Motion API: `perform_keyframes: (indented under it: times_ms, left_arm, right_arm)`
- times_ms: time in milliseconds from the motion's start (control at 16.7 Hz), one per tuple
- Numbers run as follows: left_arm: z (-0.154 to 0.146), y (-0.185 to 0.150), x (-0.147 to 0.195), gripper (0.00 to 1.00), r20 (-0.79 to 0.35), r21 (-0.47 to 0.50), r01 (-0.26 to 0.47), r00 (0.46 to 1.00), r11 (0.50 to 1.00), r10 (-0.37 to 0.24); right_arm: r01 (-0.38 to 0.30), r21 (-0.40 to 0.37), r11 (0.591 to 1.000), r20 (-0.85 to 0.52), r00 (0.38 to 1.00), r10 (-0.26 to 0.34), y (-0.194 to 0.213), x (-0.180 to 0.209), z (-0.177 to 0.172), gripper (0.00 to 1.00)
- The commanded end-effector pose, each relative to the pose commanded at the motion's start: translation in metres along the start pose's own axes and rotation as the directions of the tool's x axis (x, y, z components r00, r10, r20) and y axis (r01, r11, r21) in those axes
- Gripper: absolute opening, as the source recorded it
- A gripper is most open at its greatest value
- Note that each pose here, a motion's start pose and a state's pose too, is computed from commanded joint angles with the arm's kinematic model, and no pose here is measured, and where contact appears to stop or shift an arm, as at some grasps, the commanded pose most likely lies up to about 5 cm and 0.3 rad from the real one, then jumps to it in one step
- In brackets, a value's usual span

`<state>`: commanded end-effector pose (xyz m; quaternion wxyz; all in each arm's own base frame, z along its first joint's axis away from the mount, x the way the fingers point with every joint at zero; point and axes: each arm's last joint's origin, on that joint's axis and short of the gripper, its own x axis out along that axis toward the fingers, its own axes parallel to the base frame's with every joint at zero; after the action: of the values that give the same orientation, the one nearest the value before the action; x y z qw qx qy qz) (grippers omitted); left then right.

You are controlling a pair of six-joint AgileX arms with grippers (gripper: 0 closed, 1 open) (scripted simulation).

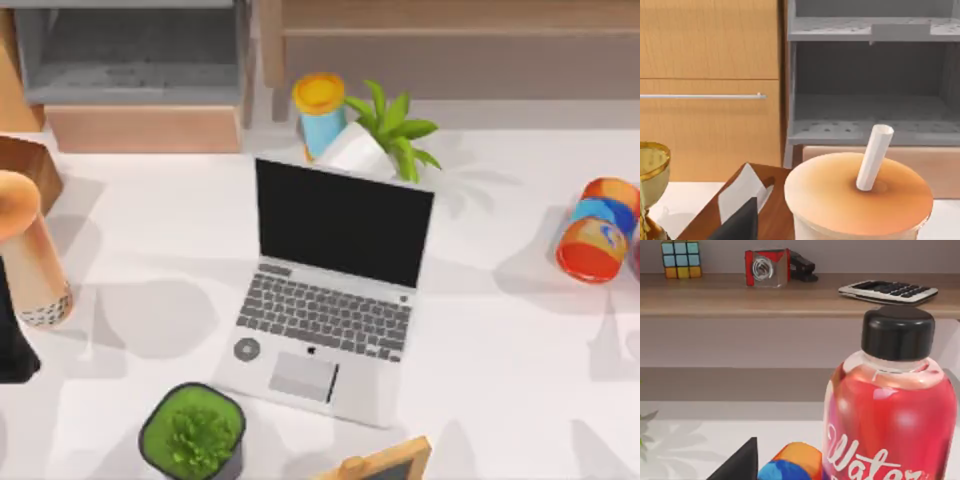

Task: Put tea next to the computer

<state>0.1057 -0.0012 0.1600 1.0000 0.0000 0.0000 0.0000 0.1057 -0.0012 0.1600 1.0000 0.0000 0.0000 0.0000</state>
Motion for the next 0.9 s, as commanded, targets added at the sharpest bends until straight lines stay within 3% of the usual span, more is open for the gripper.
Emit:
perform_keyframes:
  times_ms: [300,660,900]
  left_arm:
    - [0.000,0.001,0.004,1.00,-0.034,0.003,0.001,0.999,1.000,-0.001]
    - [-0.013,0.003,0.023,1.00,-0.228,-0.003,0.011,0.974,1.000,-0.011]
    - [-0.019,0.004,0.028,1.00,-0.294,-0.011,0.015,0.956,1.000,-0.017]
  right_arm:
    - [0.000,0.000,1.000,0.000,1.000,0.000,0.000,0.000,0.000,1.00]
    - [0.000,0.000,1.000,0.000,1.000,0.000,0.000,0.000,0.000,1.00]
    - [0.000,0.000,1.000,0.000,1.000,0.000,0.000,0.000,0.000,1.00]
